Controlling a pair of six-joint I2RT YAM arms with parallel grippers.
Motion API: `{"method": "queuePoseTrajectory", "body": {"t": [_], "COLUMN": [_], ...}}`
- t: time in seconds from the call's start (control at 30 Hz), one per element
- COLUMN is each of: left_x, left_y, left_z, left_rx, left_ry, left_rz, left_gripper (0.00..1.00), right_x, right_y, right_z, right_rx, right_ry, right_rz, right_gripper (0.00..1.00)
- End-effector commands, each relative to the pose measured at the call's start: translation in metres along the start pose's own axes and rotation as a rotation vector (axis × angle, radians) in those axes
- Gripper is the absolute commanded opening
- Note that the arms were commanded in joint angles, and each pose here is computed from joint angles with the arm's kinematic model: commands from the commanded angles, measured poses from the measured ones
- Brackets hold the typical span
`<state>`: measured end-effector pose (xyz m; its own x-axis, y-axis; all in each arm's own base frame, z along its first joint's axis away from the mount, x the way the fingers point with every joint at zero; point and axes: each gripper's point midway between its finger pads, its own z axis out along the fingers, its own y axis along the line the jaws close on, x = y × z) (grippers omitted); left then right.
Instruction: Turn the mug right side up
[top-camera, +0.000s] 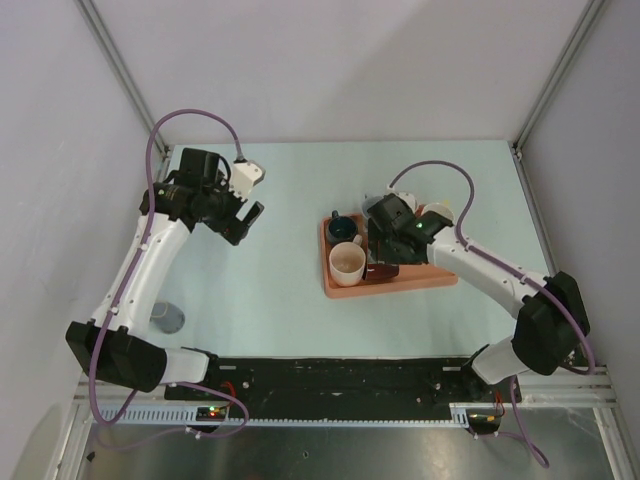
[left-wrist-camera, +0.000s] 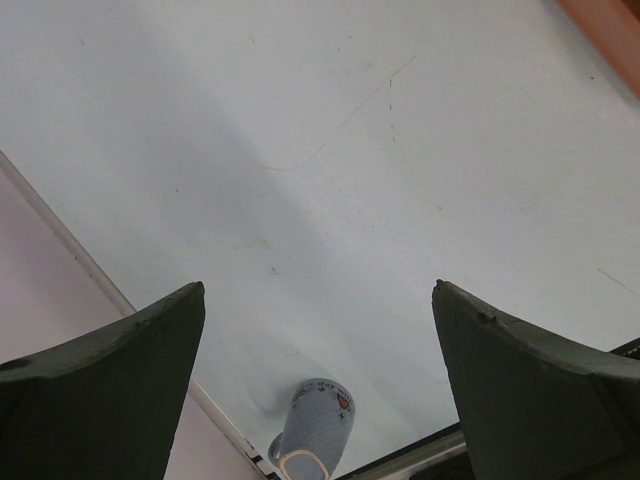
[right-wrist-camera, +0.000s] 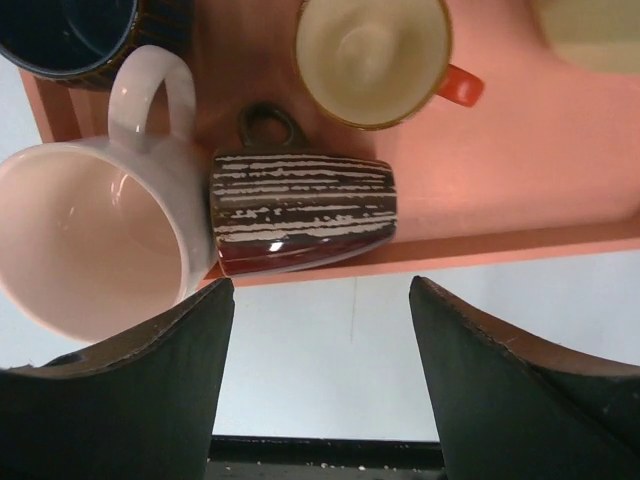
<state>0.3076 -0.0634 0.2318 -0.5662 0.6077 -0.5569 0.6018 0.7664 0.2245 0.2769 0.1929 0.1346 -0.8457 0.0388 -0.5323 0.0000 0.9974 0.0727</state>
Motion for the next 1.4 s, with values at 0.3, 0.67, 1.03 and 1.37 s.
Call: {"method": "queuePoseTrajectory", "body": {"t": [0.3, 0.67, 1.03, 1.37], "left_x": [-0.004, -0.004, -0.005, -0.004], "left_y": [0.009, 0.009, 0.009, 0.009], "left_z": [-0.015, -0.015, -0.014, -0.013], "left_rx": [-0.048, -0.049, -0.046, -0.047], "left_ry": [-0.03, -0.029, -0.028, -0.025], "left_rz": [0.006, 0.01, 0.01, 0.013], "left_gripper": [0.98, 0.98, 0.98, 0.98], "right_x": [-0.008, 0.003, 0.021, 0.014], "right_y": [0.024, 0.02, -0.027, -0.039], "right_z": [0.034, 0.054, 0.042, 0.03], "right_rx": [-0.106, -0.063, 0.207, 0.398], "right_ry": [-0.062, -0.016, -0.007, -0.016], "right_rz": [0.023, 0.016, -0.059, -0.201], "right_gripper": [0.76, 0.74, 0.5, 0.55]}}
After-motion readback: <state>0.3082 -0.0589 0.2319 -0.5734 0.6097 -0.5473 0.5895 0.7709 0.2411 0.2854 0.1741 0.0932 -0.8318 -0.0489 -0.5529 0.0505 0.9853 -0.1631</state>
